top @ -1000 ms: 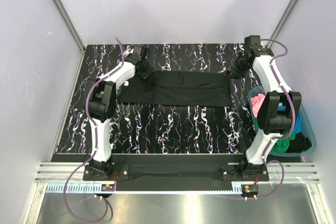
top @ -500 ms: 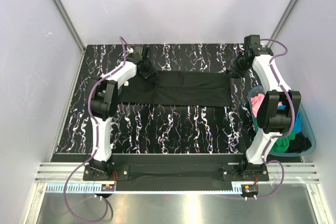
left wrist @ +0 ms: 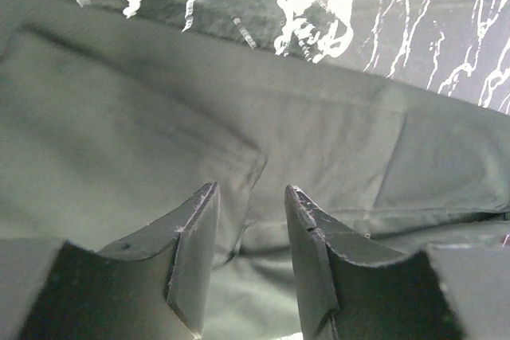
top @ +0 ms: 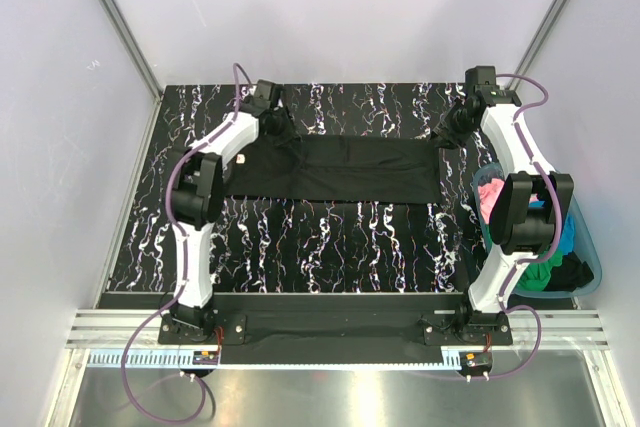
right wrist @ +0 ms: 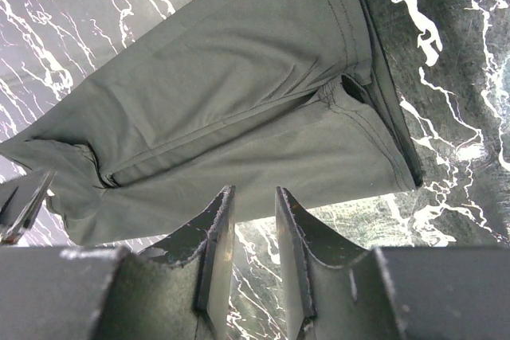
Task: Fold and stack the t-shirts
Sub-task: Fold the tshirt
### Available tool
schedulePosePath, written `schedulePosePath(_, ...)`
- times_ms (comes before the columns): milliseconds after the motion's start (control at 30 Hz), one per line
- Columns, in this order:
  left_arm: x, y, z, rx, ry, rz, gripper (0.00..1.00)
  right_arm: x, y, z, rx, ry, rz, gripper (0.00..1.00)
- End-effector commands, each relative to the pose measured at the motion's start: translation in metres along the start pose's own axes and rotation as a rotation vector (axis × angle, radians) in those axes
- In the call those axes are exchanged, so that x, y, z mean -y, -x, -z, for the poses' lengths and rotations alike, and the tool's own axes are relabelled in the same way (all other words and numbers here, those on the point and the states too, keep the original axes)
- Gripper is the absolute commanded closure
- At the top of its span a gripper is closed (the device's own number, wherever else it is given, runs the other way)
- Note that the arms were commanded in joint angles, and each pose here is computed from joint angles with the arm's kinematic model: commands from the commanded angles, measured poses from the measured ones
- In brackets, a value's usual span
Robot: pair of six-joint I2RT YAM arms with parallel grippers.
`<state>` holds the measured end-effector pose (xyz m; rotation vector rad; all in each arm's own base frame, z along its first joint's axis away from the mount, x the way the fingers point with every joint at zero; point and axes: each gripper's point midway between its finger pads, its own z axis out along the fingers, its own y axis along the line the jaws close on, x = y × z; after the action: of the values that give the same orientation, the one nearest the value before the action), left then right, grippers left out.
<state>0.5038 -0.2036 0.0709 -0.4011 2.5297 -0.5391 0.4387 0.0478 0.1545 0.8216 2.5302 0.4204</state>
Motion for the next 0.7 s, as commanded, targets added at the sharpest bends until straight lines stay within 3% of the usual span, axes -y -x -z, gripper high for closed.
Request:
schedulePosePath(0, -0.019, 0.037, 0.058, 0.112, 0.067, 0.047, 0.56, -0.016, 0.010, 0.012, 0.031, 0.050, -0.002, 0.66)
schedulePosePath(167, -0.093, -0.005, 0.078, 0.029, 0.217, 0.223, 0.59, -0.025, -0.005, 0.002, -0.020, 0.067, 0.025, 0.66)
schedulePosePath(333, -0.134, -0.041, 0.100, -0.009, 0.349, 0.249, 0.60, -0.011, -0.027, -0.030, -0.092, 0.023, 0.026, 0.69)
schedulePosePath(433, -0.156, -0.064, 0.105, -0.027, 0.388, 0.292, 0.60, 0.011, -0.039, -0.054, -0.121, -0.040, 0.031, 0.77)
schedulePosePath(500, -0.173, -0.073, 0.106, -0.033, 0.425, 0.324, 0.60, 0.017, -0.034, -0.063, -0.103, -0.061, 0.074, 0.81)
schedulePosePath(667, -0.204, -0.081, 0.103, -0.052, 0.521, 0.329, 0.60, 0.026, -0.018, -0.084, -0.107, -0.143, 0.137, 0.80)
